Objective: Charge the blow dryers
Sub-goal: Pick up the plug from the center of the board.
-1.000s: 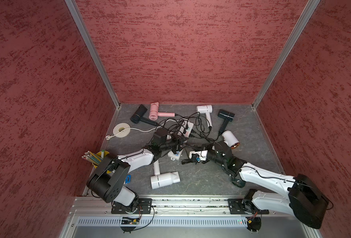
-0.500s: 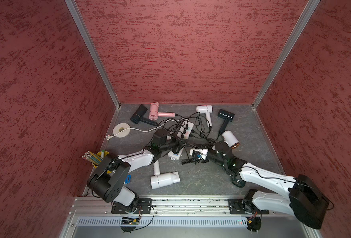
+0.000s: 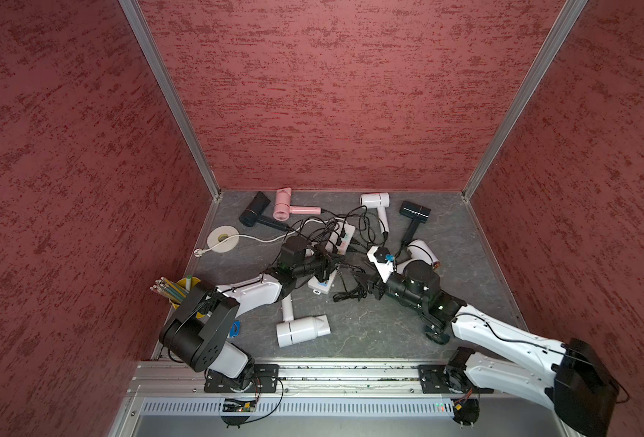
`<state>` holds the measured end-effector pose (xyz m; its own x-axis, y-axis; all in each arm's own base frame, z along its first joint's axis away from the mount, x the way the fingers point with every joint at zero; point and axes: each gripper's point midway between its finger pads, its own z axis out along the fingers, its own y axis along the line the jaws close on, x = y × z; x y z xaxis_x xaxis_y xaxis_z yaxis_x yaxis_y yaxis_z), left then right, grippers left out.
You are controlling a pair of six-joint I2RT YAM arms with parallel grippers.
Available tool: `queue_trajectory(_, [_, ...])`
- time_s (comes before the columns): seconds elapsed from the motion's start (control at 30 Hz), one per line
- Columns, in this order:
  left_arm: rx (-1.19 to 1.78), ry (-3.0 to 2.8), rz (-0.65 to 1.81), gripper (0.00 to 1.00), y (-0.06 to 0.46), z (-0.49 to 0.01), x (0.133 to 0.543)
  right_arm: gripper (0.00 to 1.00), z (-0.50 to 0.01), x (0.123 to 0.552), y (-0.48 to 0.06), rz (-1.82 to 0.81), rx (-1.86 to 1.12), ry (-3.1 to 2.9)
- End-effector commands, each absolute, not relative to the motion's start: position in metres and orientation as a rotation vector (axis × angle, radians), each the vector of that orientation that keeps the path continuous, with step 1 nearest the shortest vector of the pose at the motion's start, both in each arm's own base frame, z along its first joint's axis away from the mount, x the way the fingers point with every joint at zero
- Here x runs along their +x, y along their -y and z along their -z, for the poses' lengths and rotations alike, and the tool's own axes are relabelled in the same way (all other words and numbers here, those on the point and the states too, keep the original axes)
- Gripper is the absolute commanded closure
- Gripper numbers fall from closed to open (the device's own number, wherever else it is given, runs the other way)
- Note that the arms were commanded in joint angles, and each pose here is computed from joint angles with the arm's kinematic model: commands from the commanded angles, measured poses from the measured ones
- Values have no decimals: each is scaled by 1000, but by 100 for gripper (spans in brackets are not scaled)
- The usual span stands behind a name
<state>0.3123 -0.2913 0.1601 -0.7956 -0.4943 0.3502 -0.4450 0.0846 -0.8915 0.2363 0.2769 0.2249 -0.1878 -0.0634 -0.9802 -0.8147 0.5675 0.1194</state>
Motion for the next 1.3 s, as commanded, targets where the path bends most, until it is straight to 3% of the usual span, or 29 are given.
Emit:
queue_trajectory(0.0, [-936,-2219,1883,93,291,-177,316,52,-241,210,-280,-1138,-591,-1618])
queue_trajectory(0.17, [-940,-2199,1887,93,293,-180,318,54,-235,199,-275,-1368,-420,-1590])
queue_trajectory(0.53, [-951,-2213,1906,93,300,-176,312,55,-221,220,-284,-1484,-193,-1555])
queue_trajectory(1.27, [-1019,-2199,1954,94,297,-165,298,58,-212,256,-293,-1452,-15,-1457])
